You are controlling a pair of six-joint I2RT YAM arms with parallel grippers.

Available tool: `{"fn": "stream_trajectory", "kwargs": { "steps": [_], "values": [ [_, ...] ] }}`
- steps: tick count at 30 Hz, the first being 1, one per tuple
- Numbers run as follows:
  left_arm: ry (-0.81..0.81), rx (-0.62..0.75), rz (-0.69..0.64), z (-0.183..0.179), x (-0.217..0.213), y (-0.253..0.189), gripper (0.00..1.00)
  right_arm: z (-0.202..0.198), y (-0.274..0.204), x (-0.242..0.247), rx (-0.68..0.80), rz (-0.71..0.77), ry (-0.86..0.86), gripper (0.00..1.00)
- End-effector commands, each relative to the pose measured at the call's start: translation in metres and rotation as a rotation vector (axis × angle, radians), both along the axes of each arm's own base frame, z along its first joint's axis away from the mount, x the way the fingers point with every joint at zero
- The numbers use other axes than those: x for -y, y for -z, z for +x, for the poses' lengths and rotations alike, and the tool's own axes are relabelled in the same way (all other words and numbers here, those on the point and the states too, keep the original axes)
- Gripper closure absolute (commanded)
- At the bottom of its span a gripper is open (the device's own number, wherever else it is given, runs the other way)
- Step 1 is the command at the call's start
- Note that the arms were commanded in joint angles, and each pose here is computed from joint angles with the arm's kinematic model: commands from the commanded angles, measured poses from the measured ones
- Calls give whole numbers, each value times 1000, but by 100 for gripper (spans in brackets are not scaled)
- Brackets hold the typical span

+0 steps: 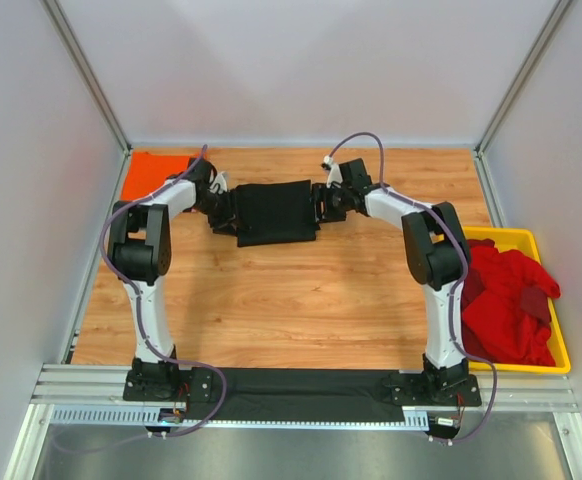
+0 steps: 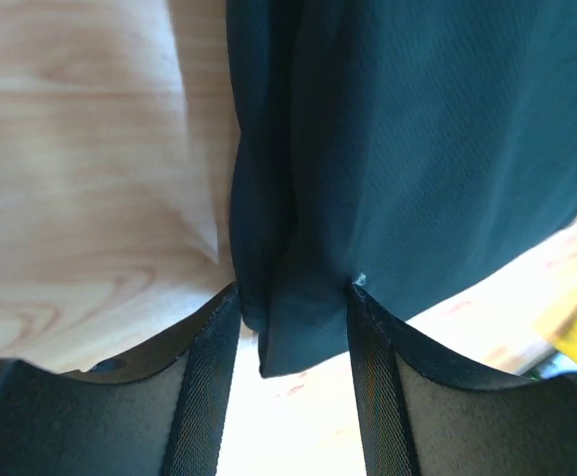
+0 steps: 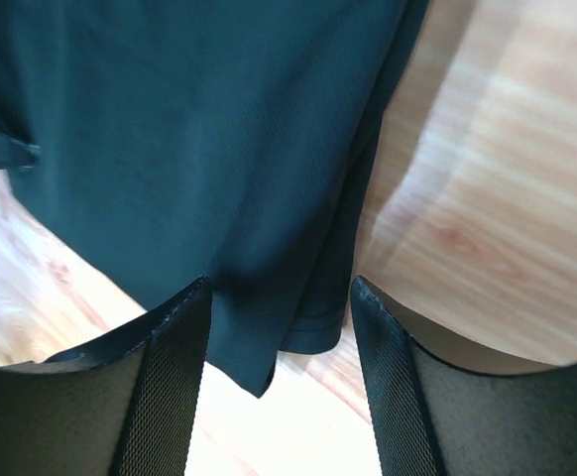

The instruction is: Fold and stack the t-shirts

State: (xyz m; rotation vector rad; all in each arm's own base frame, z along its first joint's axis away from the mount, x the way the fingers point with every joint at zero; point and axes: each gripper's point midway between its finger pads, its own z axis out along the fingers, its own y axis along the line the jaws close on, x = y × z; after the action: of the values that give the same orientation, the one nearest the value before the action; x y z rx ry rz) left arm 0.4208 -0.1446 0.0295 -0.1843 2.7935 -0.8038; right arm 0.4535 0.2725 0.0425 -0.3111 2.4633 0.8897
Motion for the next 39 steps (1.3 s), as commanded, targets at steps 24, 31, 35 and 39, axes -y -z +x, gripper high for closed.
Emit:
{"fn": "stream_trajectory", "kwargs": {
  "steps": [24,31,35,39],
  "values": [
    [36,-46,-63,-82,40,-11,85,-70,-4,16,-29,18,47,100],
    [-36,-54,122,-121,11,-27,56,-134,19,47,-142,-51,81,97],
    [-42,99,68,-82,16,-70,56,-143,21,51,-160,-69,76,97],
    [25,193,-60,-51,42,-94,60,-145,18,54,-156,-86,72,98]
  ]
}}
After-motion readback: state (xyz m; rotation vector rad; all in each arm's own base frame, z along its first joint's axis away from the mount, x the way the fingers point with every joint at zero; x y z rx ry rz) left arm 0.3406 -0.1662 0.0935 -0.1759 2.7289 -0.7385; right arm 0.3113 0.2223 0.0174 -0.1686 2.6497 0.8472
